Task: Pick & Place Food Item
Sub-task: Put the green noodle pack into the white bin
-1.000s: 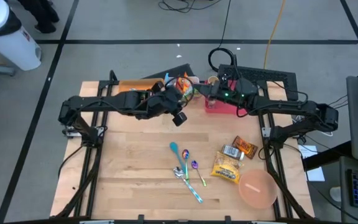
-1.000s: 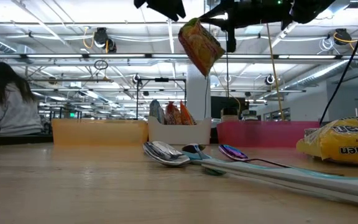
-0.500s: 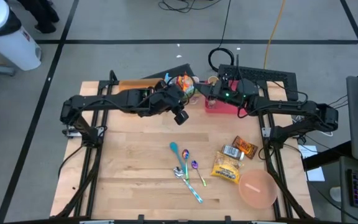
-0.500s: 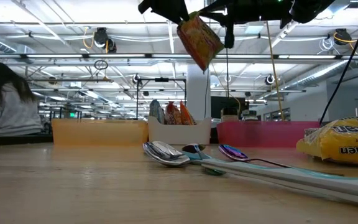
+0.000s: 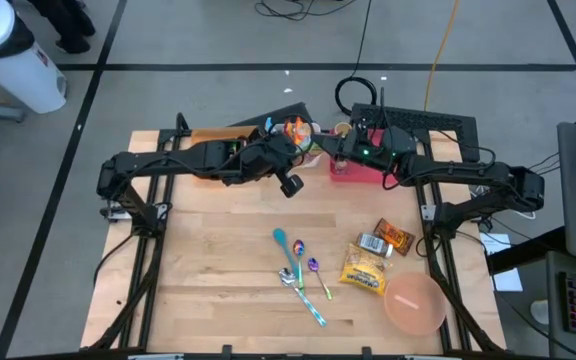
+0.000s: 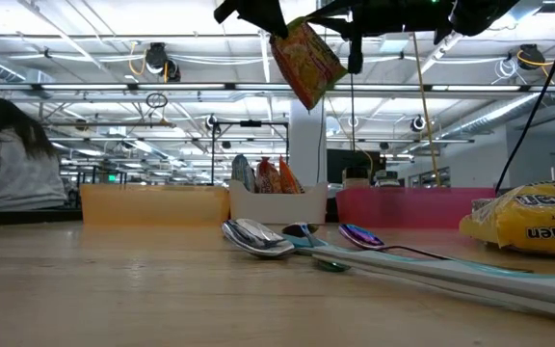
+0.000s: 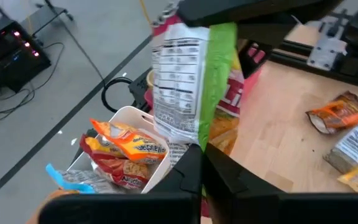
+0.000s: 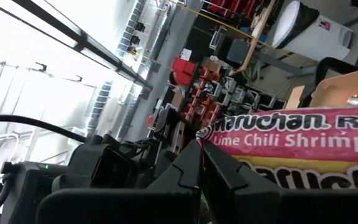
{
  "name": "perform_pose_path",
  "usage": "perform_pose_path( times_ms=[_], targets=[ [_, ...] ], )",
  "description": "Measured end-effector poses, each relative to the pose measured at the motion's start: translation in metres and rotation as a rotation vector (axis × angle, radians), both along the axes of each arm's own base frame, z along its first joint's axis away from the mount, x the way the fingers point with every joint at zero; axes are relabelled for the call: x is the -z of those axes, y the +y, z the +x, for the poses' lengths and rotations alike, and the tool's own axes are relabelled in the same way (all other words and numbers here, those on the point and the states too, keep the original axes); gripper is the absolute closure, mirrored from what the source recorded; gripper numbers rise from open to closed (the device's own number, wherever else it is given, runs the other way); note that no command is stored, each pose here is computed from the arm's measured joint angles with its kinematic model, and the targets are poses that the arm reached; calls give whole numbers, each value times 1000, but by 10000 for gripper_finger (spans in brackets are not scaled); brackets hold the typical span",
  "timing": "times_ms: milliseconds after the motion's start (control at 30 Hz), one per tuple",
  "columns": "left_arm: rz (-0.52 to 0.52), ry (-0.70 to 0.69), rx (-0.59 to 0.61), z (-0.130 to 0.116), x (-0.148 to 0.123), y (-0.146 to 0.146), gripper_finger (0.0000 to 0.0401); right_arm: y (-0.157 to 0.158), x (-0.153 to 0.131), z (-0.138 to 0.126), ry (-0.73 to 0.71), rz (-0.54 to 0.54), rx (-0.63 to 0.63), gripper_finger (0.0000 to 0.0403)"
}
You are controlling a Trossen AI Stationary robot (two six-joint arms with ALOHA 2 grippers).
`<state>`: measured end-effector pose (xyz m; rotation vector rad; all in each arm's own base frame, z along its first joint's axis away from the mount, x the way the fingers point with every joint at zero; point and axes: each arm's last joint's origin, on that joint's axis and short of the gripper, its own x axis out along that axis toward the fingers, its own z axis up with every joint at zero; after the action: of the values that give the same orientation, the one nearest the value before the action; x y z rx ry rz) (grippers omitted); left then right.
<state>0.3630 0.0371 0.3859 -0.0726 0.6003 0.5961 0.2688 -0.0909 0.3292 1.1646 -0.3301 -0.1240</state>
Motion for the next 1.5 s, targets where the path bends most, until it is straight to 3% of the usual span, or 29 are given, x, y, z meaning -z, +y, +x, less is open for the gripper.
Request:
perform_pose_path(
  times_ms=[300,633,833,1033,1200,1500],
  targets=[
    [-26,-6,100,0,-3,-2,397,-1,-9,-3,-53,-166,-8,377],
    [-97,-8,229,-11,-12,-7,399,-20,-18,-15,-127,-278,-126,238],
    [-178,-38,346,-13,-16,-11,399,-17,-33,-19,-188,-469,-206,185],
    [-266,-56,406,-13,-16,-11,400,-13,-46,-9,-39,-654,-324,182],
    [-277,-59,413,-13,-16,-10,400,-7,-56,-5,76,-789,-425,191],
    [-278,-62,403,-13,-16,-5,401,-4,-45,-3,205,-854,-479,191]
  ],
)
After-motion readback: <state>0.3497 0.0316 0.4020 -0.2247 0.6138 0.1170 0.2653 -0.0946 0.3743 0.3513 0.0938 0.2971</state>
